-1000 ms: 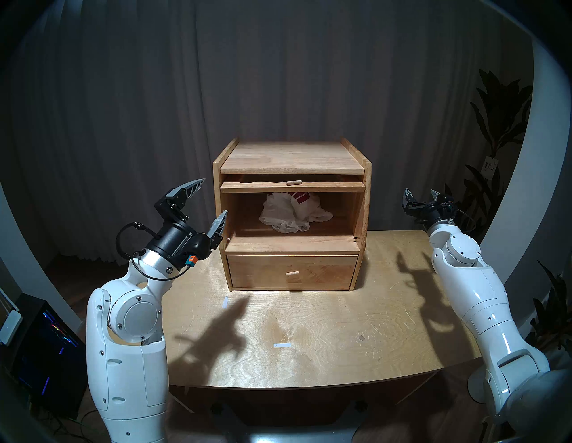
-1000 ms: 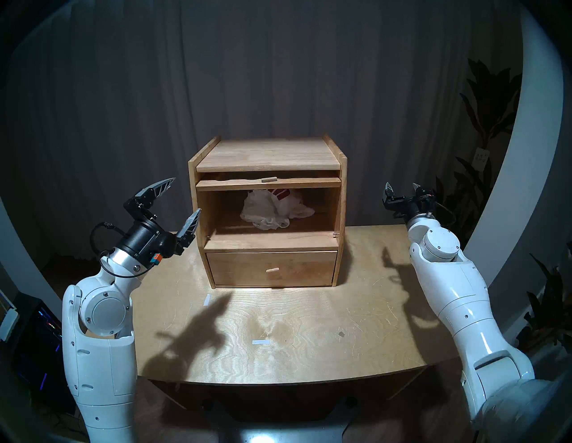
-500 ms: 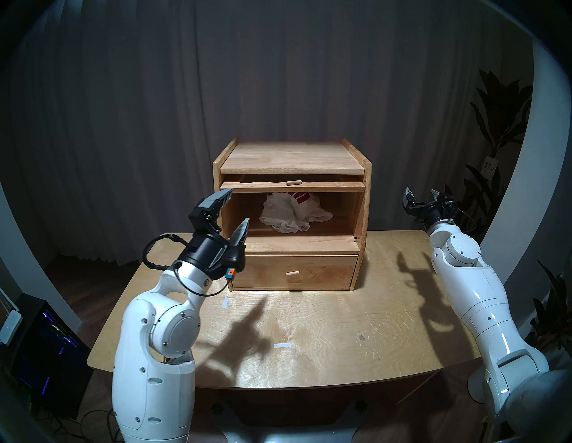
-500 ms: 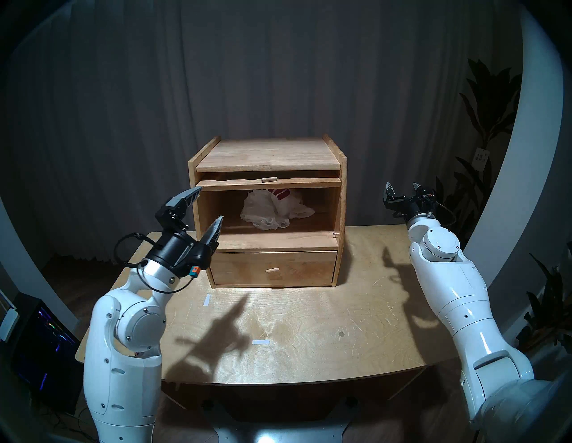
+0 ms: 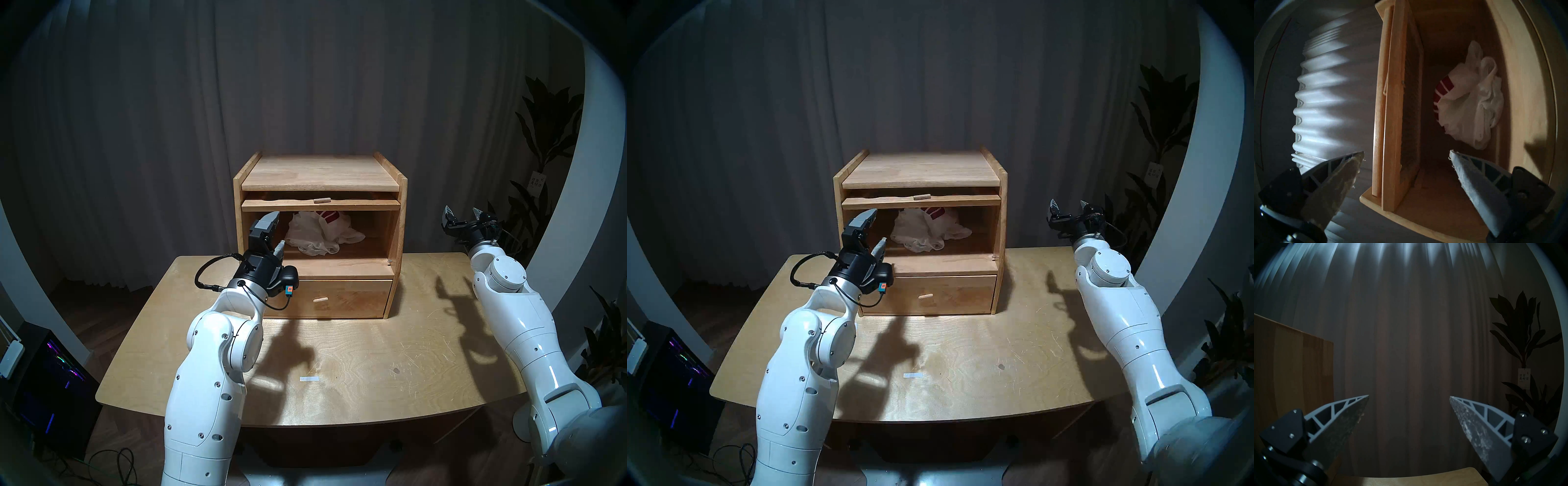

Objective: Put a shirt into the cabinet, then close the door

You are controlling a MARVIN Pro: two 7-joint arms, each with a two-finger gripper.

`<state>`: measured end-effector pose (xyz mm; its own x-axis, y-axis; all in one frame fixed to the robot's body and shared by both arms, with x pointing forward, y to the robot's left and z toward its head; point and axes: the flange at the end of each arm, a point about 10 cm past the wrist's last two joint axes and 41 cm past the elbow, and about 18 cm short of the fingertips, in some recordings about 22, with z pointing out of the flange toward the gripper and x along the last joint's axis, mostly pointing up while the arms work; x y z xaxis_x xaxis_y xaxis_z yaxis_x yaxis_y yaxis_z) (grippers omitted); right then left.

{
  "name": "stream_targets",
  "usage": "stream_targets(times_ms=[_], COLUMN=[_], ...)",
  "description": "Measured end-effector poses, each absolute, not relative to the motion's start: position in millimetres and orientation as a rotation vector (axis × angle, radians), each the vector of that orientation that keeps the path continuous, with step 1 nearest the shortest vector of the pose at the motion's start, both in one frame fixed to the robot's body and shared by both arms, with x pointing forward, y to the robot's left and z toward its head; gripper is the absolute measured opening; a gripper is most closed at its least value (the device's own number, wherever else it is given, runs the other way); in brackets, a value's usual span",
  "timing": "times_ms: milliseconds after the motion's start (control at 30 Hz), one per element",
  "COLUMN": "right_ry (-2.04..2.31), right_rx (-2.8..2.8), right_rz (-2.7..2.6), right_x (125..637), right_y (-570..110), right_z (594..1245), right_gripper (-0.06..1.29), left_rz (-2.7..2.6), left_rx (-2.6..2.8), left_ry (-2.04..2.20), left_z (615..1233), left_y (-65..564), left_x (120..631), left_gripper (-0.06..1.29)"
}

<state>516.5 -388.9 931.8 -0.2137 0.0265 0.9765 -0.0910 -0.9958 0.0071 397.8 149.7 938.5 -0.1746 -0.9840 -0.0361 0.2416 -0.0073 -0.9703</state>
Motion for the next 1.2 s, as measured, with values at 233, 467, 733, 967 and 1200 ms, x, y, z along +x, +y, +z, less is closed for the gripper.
stream_targets(times_ms=[233,467,733,967,1200], right_ry=[-0.083,-0.085,-0.088,-0.09,-0.092], right_rx=[1.916,1.915,1.909,1.904,1.9], right_rz=[2.392,2.393,2.397,2.401,2.403], right_x=[516.5,516.5,516.5,516.4,516.4], right_y=[-388.8,-388.7,-388.6,-388.5,-388.5], right_z=[932.1,932.1,932.4,932.8,933.0], right_gripper=[1.24,1.24,1.24,1.24,1.24], left_rz=[-1.356,-1.335,-1.344,-1.358,-1.357], left_rx=[-0.978,-1.07,-1.147,-1.231,-1.334], left_ry=[1.068,1.164,1.314,1.373,1.388], left_z=[968.2,972.4,971.9,985.3,994.1], left_y=[175.5,176.2,159.2,149.6,145.6], left_x=[393.4,373.6,349.1,338.9,338.8], left_gripper=[1.26,1.26,1.26,1.26,1.26])
